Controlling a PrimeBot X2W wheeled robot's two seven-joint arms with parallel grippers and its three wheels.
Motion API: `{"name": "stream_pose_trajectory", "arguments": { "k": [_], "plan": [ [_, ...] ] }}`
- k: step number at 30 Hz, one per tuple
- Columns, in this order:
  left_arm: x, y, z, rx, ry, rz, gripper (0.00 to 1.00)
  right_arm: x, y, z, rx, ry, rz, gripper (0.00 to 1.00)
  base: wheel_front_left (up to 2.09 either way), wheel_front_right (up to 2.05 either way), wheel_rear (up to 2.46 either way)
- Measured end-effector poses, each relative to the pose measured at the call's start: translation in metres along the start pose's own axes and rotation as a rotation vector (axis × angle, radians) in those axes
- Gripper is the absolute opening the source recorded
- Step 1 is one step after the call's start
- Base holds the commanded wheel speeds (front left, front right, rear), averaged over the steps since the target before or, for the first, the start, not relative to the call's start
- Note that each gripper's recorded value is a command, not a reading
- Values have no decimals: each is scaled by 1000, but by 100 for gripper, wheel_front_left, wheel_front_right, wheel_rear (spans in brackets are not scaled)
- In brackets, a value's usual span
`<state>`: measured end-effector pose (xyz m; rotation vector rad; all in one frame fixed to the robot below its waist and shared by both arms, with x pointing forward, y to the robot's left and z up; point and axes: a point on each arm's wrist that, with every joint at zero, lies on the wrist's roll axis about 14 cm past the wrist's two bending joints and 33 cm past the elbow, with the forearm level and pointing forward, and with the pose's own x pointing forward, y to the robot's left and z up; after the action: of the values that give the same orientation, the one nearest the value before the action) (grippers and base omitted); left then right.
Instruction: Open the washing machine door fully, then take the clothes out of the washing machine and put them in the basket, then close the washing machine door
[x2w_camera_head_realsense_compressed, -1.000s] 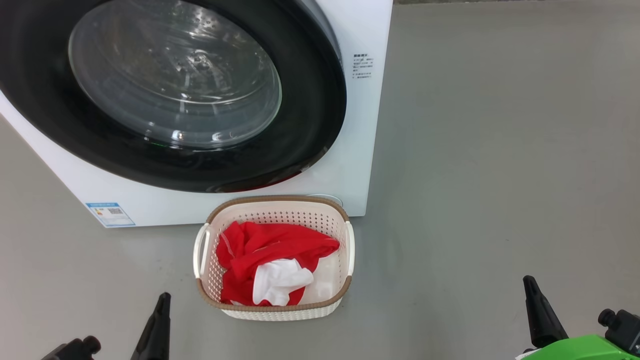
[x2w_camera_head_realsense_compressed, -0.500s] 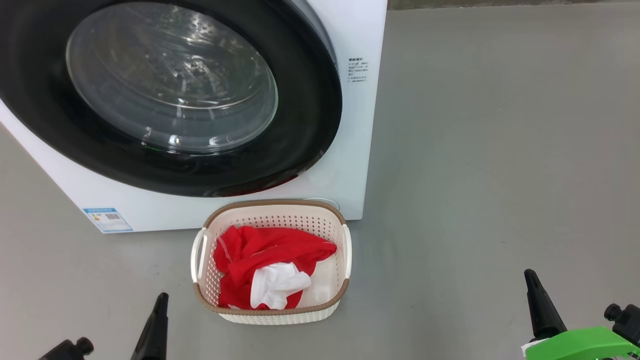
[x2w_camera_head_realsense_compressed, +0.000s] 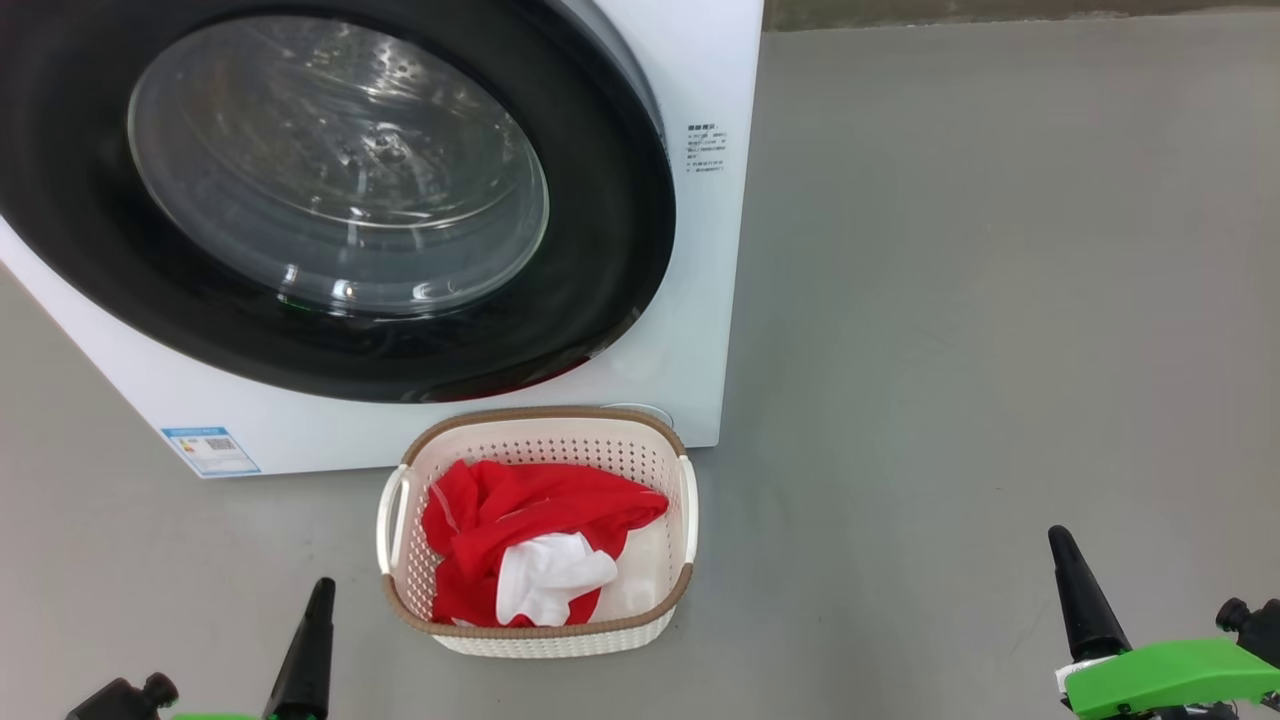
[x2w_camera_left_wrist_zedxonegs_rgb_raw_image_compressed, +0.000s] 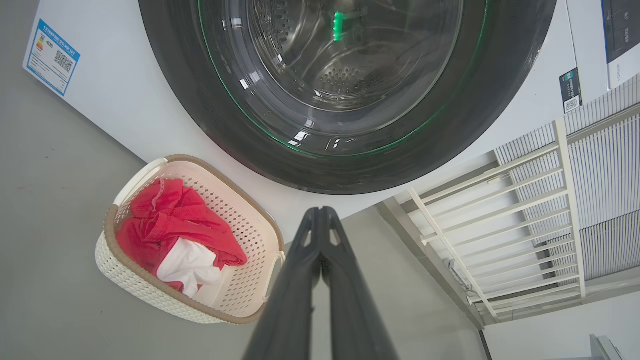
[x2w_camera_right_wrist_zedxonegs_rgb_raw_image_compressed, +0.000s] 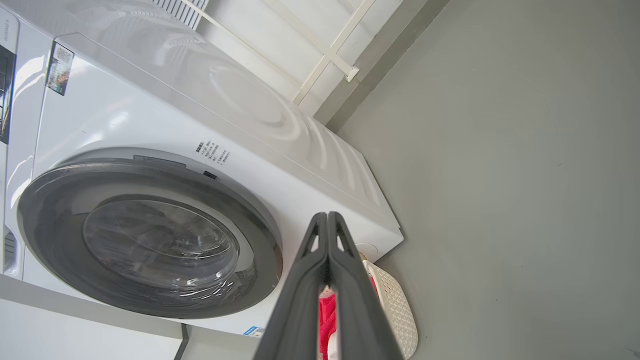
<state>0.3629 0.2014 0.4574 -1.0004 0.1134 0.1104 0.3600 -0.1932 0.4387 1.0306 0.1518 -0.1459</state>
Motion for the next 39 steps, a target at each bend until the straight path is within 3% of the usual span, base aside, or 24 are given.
{"name": "stream_pose_trajectory", "arguments": {
  "k": [39],
  "plan": [
    [6,-18,0,-400,36,-45,0,6,23,21,384,-6,75,0,0,0,0]
  ]
}}
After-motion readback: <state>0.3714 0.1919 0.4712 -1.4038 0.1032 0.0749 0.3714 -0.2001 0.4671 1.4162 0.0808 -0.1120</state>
